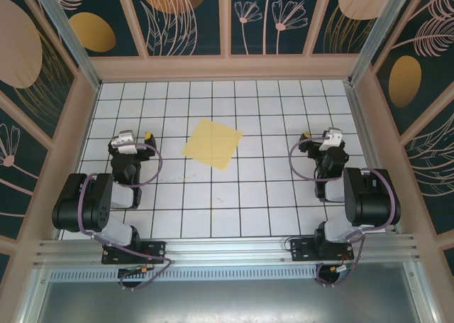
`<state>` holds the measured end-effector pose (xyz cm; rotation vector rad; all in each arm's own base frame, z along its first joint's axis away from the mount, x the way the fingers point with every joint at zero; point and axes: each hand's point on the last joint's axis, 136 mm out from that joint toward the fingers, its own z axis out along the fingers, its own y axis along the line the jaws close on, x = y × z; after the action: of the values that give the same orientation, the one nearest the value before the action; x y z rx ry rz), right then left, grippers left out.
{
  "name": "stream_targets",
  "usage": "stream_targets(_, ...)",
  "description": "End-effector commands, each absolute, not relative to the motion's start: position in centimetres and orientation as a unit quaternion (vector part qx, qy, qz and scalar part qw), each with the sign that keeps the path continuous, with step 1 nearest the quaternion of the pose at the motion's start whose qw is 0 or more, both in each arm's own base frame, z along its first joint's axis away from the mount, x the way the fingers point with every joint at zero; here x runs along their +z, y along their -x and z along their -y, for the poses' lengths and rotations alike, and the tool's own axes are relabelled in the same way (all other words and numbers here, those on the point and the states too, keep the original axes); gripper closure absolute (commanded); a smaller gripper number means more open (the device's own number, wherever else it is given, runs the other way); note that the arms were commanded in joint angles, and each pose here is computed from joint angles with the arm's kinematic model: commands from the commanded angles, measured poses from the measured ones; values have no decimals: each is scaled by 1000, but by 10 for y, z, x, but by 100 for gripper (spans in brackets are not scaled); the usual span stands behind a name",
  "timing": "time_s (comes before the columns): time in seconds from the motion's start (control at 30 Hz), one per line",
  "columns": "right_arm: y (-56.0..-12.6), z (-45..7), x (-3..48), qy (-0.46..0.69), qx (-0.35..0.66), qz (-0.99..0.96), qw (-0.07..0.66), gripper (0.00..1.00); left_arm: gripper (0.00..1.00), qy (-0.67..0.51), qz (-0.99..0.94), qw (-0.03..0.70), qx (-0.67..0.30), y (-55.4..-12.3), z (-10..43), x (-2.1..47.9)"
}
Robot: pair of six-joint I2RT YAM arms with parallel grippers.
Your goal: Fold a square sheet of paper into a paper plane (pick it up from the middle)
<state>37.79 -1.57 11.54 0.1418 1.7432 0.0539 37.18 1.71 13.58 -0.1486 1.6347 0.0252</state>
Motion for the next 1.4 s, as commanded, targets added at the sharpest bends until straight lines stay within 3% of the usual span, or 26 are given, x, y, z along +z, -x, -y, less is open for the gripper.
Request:
stream_targets(0.0, -377, 10, 120, -49, 30, -756, 652, 1, 2, 72, -723, 687, 17, -374, -21, 141)
stream_targets(0.97, -378, 10, 122, -46, 35, -755, 653, 1, 1, 94, -706, 701, 25, -363, -29, 146)
stream_targets(1.17, -387, 24, 147, -104, -7, -772, 627, 1, 1, 148, -661, 735, 43, -332, -47, 164)
stream_targets(1.37, -392, 1, 169, -156, 37, -800, 578, 1, 1, 158, -677, 717, 54, -344, -51, 178)
